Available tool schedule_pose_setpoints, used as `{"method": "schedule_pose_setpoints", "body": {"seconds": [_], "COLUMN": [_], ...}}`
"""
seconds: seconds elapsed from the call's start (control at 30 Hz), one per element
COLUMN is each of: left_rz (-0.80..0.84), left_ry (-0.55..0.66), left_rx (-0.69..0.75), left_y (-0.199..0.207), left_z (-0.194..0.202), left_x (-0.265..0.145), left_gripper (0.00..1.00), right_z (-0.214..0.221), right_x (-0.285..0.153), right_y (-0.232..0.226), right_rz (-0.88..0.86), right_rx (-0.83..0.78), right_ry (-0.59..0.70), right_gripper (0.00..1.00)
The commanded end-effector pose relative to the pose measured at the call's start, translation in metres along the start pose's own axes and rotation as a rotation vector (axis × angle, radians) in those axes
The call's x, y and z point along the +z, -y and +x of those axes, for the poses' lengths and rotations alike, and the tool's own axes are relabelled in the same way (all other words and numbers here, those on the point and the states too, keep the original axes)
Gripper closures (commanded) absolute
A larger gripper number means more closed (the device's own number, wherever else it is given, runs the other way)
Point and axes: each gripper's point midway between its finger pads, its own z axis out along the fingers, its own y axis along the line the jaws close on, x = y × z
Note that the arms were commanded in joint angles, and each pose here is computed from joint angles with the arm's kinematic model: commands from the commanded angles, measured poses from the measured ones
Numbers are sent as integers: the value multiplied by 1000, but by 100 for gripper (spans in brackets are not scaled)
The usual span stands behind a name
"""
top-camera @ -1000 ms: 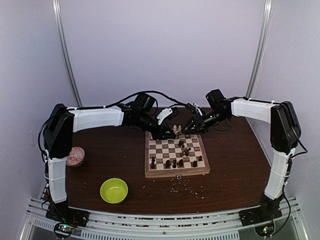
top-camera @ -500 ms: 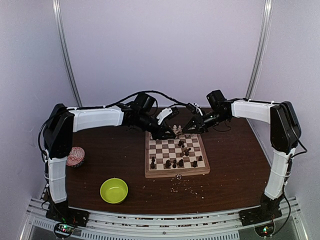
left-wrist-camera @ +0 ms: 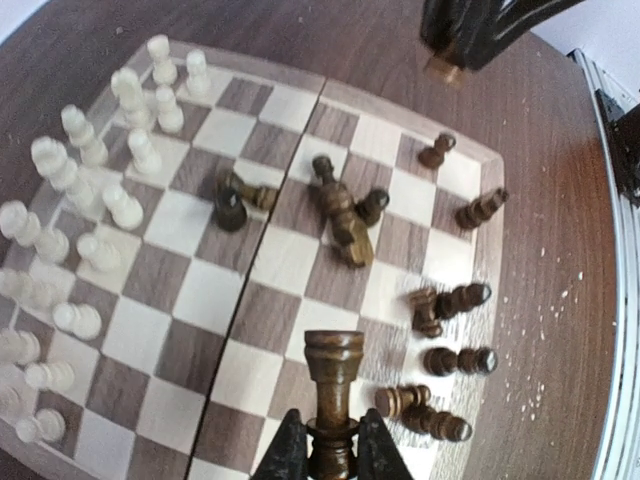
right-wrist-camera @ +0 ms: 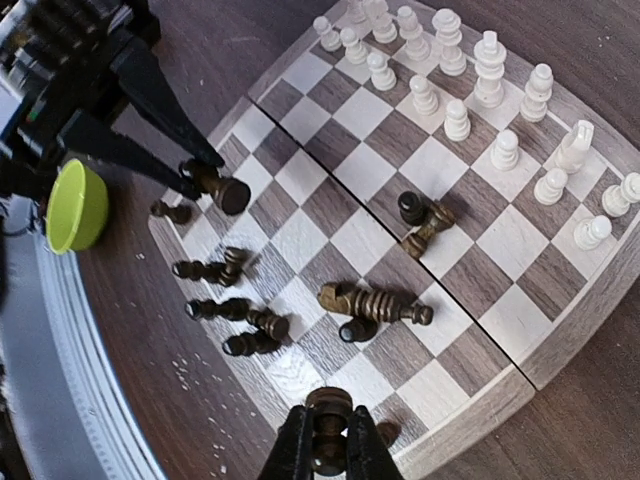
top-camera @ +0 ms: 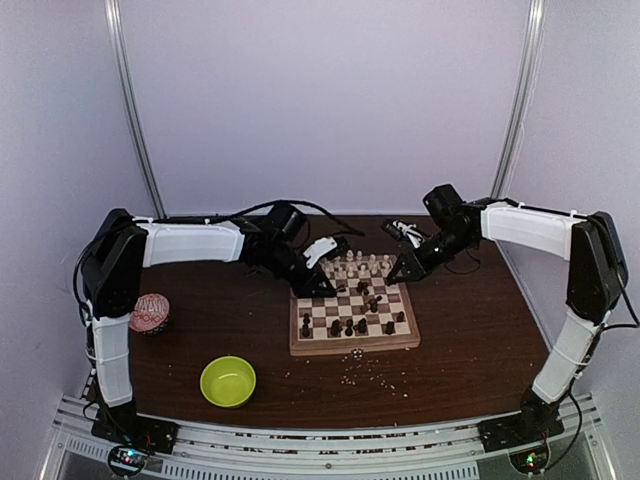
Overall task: Set up the chess pieces on the board
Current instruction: Pass from the left arm to the right, then place the pawn at b7.
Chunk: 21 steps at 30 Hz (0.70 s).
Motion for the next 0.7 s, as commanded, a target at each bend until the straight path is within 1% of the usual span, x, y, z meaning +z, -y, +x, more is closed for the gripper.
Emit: {"method": "schedule_pose_setpoints", "body": {"seconds": [0.0, 0.1, 0.3, 0.4, 0.67], "left_rz": [-52, -68, -87, -93, -98], "left_ry": [-8, -2, 3, 5, 13], "left_rx": [-7, -17, -21, -20, -20], "left_y": [1, 1, 1, 1, 1], "left_z": [7, 10, 10, 9, 6], "left_x": [-22, -30, -36, -38, -40], "left_gripper": [84, 84, 84, 84, 84], "right_z": [29, 35, 42, 48, 55], "right_x": [4, 15, 36, 43, 47], "right_y": [5, 1, -6, -3, 7], "right_rz": [181, 212, 235, 249, 292], "right_rx": [-222, -285, -361, -373, -379], "right_ry": [-122, -166, -252, -285, -323], "right_gripper": [93, 93, 93, 93, 93]}}
